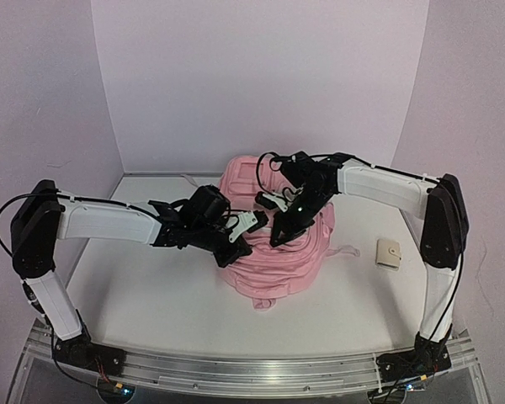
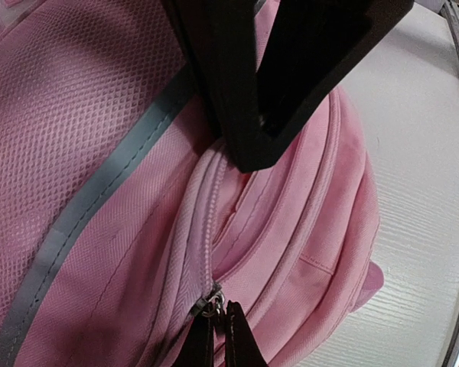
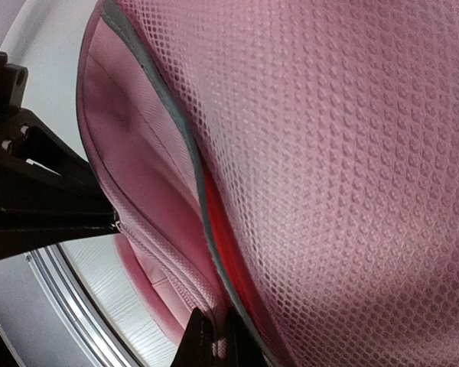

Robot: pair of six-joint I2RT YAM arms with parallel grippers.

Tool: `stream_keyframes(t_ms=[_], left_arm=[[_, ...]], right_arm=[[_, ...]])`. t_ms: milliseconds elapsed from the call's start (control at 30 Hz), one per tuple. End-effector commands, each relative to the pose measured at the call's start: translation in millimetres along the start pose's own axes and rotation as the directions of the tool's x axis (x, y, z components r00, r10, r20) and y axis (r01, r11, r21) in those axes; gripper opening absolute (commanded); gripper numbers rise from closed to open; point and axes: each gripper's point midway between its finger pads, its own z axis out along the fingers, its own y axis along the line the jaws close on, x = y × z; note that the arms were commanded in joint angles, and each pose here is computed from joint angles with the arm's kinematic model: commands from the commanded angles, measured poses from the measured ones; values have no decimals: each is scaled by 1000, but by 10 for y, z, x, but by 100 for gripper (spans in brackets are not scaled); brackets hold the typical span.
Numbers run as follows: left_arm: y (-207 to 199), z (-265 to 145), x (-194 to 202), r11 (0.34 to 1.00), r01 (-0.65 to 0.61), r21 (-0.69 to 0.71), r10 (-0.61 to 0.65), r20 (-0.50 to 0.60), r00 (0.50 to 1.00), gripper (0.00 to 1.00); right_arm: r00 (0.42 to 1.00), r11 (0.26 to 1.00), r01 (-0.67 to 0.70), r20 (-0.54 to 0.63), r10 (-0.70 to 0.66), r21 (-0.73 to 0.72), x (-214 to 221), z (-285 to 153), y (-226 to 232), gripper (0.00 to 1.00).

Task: Pack the student bag
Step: Zip the student bag at the center of the board.

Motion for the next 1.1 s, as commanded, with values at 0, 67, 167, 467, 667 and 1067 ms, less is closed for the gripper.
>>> stream_keyframes(t_ms=[0,67,167,467,667,1067], left_arm=[[-635,-27,-648,984,-93,153,53,248,967,0],[-711,-39,-705,981,-99,167,50,273,961,0],[-814,-39,-748,978,-109,178,52,295,954,0],[-753,-355,-852,988,-65,138,4,402,916,0],[-589,-371,-941,987,90,132,-136,394,909,0],[-373,-392,-945,952,276,135,-307,385,871,0]], right_arm=[[999,997,1,42,3,-80,-224,182,267,0],[999,996,1,49,3,-92,-273,191,310,0],[997,995,8,71,0,-104,-372,166,344,0],[987,995,17,160,-2,-96,-678,-55,386,0],[976,996,-18,213,36,-87,-738,-291,213,9],[957,986,-55,274,97,-157,-391,-942,113,58]])
